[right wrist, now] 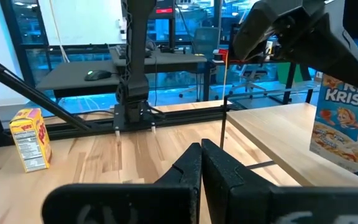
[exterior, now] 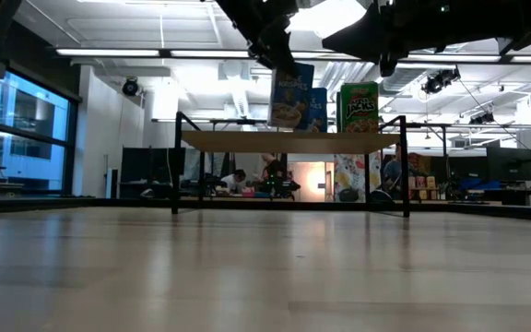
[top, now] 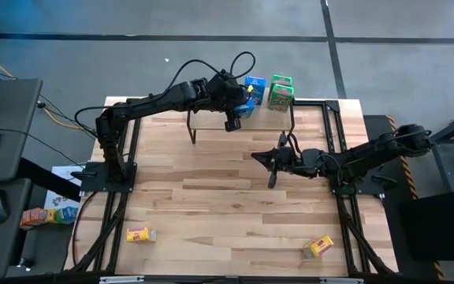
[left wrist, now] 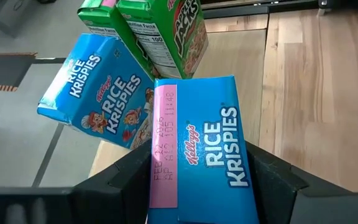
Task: Stack cereal on shelf
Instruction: Adjust the bottom blue cereal box to be aligned with the other blue cereal box
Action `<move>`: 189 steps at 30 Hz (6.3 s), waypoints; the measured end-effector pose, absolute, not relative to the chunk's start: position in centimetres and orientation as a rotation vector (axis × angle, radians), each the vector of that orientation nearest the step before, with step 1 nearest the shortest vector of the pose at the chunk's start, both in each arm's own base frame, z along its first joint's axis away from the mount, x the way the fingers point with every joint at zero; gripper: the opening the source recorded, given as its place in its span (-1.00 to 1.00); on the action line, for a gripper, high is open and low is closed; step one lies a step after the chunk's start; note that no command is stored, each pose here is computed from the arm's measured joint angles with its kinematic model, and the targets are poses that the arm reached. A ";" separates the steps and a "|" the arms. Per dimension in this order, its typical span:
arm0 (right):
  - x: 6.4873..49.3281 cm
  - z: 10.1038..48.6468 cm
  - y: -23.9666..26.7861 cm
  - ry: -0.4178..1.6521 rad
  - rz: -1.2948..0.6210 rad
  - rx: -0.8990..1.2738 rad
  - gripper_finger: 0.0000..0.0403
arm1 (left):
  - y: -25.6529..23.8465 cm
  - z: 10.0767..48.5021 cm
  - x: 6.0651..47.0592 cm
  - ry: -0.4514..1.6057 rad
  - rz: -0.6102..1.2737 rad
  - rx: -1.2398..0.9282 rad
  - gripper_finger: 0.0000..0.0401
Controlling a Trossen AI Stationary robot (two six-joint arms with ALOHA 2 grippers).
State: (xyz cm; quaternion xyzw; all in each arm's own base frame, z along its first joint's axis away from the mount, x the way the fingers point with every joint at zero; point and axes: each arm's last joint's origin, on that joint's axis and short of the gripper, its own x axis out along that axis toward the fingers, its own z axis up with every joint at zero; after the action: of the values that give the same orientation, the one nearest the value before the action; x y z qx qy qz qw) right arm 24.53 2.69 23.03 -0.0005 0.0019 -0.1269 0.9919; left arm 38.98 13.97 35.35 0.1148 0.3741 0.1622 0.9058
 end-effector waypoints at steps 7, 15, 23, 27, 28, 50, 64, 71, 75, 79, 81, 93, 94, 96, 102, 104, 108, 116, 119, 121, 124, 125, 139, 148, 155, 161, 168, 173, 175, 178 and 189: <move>24.5 23.0 2.7 0.003 -0.254 -0.001 -1.00 | 14.5 35.1 38.6 0.809 0.345 0.219 0.02; 24.5 23.0 2.7 0.004 -0.254 -0.001 -1.00 | 14.8 35.1 38.4 0.819 0.415 0.233 0.02; 24.5 23.0 2.7 0.004 -0.254 -0.001 -1.00 | 14.8 35.4 38.7 0.764 0.386 0.208 0.02; 24.5 23.0 2.7 0.004 -0.253 -0.001 -1.00 | 14.9 35.9 39.1 0.696 0.374 0.203 0.02; 24.5 23.0 2.7 0.004 -0.253 -0.001 -1.00 | 14.9 36.0 39.2 0.683 0.376 0.205 0.02; 24.5 23.2 2.7 -0.010 -0.253 0.003 -1.00 | 15.8 32.3 40.5 0.545 0.275 0.155 0.02; 24.5 23.3 2.7 -0.020 -0.255 -0.002 -1.00 | 15.8 32.2 40.5 0.536 0.279 0.169 0.16; 24.5 23.3 2.7 -0.020 -0.255 -0.002 -1.00 | 16.0 32.2 40.5 0.550 0.311 0.211 0.45; 24.5 23.3 2.7 -0.020 -0.256 -0.002 -1.00 | 16.0 32.3 40.5 0.539 0.322 0.233 0.57; 24.5 23.3 2.7 -0.020 -0.256 -0.005 -1.00 | 16.2 33.2 40.6 0.513 0.329 0.247 0.60; 24.5 23.3 2.7 -0.019 -0.256 -0.016 -1.00 | 16.2 33.5 40.6 0.503 0.333 0.242 0.60; 24.5 23.3 2.7 -0.017 -0.253 -0.044 -1.00 | 14.3 40.8 36.1 0.467 0.383 0.269 0.60; 24.5 23.3 2.7 -0.017 -0.252 -0.046 -1.00 | 14.0 41.4 35.5 0.456 0.379 0.258 0.60; 24.5 23.3 2.7 -0.017 -0.252 -0.046 -1.00 | 13.4 42.3 34.2 0.455 0.342 0.230 0.60; 24.5 23.3 2.7 -0.020 -0.252 -0.020 -1.00 | 12.6 39.6 32.6 0.469 0.271 0.119 0.60; 24.5 23.3 2.7 -0.017 -0.251 -0.017 -1.00 | 12.5 37.1 32.3 0.462 0.273 0.106 0.60; 24.5 23.2 2.7 -0.018 -0.250 0.001 -1.00 | 12.5 31.6 32.3 0.350 0.295 0.093 0.60; 24.5 23.2 2.7 -0.016 -0.249 -0.003 -1.00 | 13.1 26.0 32.9 0.242 0.446 0.087 0.40; 24.5 23.2 2.7 -0.013 -0.248 -0.020 -1.00 | 13.3 25.4 33.4 0.234 0.467 0.061 0.14; 24.5 23.2 2.6 -0.012 -0.250 -0.022 -1.00 | 13.3 24.7 33.7 0.251 0.472 0.051 -0.11; 24.6 23.2 2.5 -0.012 -0.243 -0.020 -1.00 | 13.4 23.8 34.1 0.270 0.476 0.049 -0.55; 24.6 23.2 2.4 -0.011 -0.236 -0.020 -1.00 | 13.3 23.7 34.3 0.268 0.474 0.049 -0.72; 24.6 23.2 2.2 -0.012 -0.227 -0.020 -1.00 | 13.0 24.1 35.2 0.216 0.492 0.039 -1.00; 24.6 23.2 2.2 -0.013 -0.226 -0.020 -1.00 | 12.8 24.0 35.6 0.239 0.488 0.025 -1.00; 24.6 23.2 2.2 -0.019 -0.235 -0.020 -1.00 | 14.0 22.6 37.0 0.283 0.510 0.017 -1.00; 24.7 23.2 1.9 -0.010 -0.242 -0.022 -1.00 | 14.9 22.2 39.0 0.295 0.517 0.027 -1.00; 24.7 23.0 1.9 0.010 -0.241 -0.028 -1.00 | 14.7 23.4 38.3 0.363 0.515 0.040 -1.00; 24.6 23.2 1.6 -0.007 -0.356 -0.071 -1.00 | 13.4 27.2 36.3 0.364 0.495 0.079 -1.00; 24.4 23.3 1.2 0.000 -0.486 -0.070 -1.00 | 12.7 28.6 35.0 0.338 0.467 0.085 -1.00; 24.1 23.1 0.8 0.028 -0.696 -0.055 -1.00 | 11.5 29.9 32.5 0.242 0.413 0.075 -1.00; 25.3 26.0 -1.1 0.330 -1.017 -0.048 -1.00 | 6.4 27.3 24.1 0.113 0.284 -0.012 -1.00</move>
State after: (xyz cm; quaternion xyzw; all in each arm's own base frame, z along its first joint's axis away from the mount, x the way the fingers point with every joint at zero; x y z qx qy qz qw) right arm 25.26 -1.15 26.04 -0.0230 0.1572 -0.4846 0.8602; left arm 24.13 6.37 27.30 -0.0061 0.0561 0.1415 0.9883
